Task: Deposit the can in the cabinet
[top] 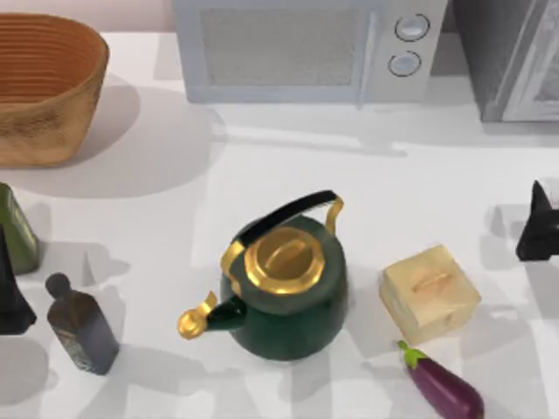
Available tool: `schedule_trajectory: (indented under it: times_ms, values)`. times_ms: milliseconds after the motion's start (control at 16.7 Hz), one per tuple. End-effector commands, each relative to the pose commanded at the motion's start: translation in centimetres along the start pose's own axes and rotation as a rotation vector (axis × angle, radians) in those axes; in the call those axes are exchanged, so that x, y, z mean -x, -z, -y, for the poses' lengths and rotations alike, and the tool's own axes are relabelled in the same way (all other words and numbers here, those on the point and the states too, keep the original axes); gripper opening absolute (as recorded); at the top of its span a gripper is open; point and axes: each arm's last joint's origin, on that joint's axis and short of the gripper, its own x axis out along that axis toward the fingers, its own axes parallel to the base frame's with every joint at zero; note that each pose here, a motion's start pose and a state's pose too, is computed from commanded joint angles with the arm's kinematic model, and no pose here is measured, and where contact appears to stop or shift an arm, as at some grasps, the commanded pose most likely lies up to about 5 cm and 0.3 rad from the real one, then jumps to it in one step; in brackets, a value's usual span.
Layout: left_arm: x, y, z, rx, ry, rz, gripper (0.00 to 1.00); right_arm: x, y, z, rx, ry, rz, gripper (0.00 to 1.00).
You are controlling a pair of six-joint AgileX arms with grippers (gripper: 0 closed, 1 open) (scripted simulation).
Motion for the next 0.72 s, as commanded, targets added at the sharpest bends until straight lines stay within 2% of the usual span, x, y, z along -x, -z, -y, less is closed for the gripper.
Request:
schedule_trajectory:
  times_ms: [300, 660, 720]
  values:
    - [0.0, 0.0, 0.0, 0.000, 0.000, 0.000, 1.00, -0.2, 3.3, 1.3, 0.007, 0.034, -0.048, 1.00]
    - [0.0, 0.0, 0.0, 0.000, 0.000, 0.000, 1.00, -0.2, 3.7, 1.7, 0.009, 0.044, -0.047, 1.00]
    - [0.0, 0.0, 0.0, 0.000, 0.000, 0.000, 1.00, 0.1, 5.2, 1.5, 0.008, 0.040, -0.133, 1.00]
